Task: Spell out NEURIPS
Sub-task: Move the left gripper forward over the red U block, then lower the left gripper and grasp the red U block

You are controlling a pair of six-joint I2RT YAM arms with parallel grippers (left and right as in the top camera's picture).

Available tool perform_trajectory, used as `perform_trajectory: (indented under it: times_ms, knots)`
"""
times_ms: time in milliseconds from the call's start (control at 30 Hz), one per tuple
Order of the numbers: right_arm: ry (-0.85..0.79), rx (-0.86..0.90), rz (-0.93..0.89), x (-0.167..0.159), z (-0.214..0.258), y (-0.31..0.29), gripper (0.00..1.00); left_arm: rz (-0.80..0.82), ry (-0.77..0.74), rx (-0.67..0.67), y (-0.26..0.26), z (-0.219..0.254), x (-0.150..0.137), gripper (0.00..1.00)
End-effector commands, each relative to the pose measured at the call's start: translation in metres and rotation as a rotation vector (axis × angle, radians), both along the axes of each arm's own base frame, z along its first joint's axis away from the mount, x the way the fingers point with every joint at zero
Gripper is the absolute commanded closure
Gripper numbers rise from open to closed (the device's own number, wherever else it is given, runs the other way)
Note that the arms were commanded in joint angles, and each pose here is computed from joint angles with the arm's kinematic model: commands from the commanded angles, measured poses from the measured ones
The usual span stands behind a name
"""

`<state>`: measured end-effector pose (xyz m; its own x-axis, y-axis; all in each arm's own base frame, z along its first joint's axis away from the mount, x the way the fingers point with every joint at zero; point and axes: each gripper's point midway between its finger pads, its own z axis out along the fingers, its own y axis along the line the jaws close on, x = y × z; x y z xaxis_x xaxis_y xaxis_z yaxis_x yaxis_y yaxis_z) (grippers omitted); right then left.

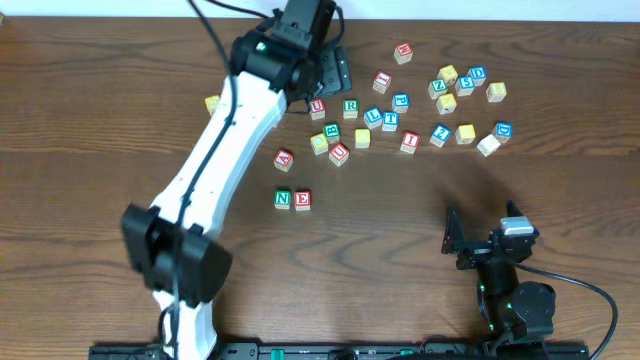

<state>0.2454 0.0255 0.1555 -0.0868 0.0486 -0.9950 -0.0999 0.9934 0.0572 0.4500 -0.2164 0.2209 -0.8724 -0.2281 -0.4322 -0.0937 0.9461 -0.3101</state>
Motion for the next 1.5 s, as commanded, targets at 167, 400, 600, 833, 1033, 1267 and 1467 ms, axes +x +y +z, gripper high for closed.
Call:
perform_trajectory:
  times_ms: [167,400,600,833,1033,1267,1467]
  knots:
    - [0.002,0.009,0.006,0.0,-0.001,0.002,0.01,0.056,0.055,0.123,0.008,-0.057,0.029,0.16]
    - [0.002,0.009,0.006,0.0,-0.001,0.002,0.01,0.093,0.126,0.193,0.014,-0.106,0.035,0.16]
    - [0.002,0.009,0.007,0.0,-0.001,0.002,0.01,0.116,0.142,0.197,0.01,-0.136,0.045,0.16]
    - [0.002,0.009,0.007,0.0,-0.001,0.002,0.01,0.137,0.114,0.17,0.006,-0.14,0.055,0.16]
    - [0.002,0.009,0.006,0.0,-0.001,0.002,0.01,0.152,0.121,0.17,0.012,-0.145,0.058,0.16]
    - [0.002,0.009,0.007,0.0,-0.001,0.002,0.01,0.16,0.167,0.129,0.021,-0.159,0.062,0.17]
    - [0.002,0.009,0.006,0.0,-0.001,0.002,0.01,0.155,0.161,0.128,0.024,-0.16,0.066,0.17]
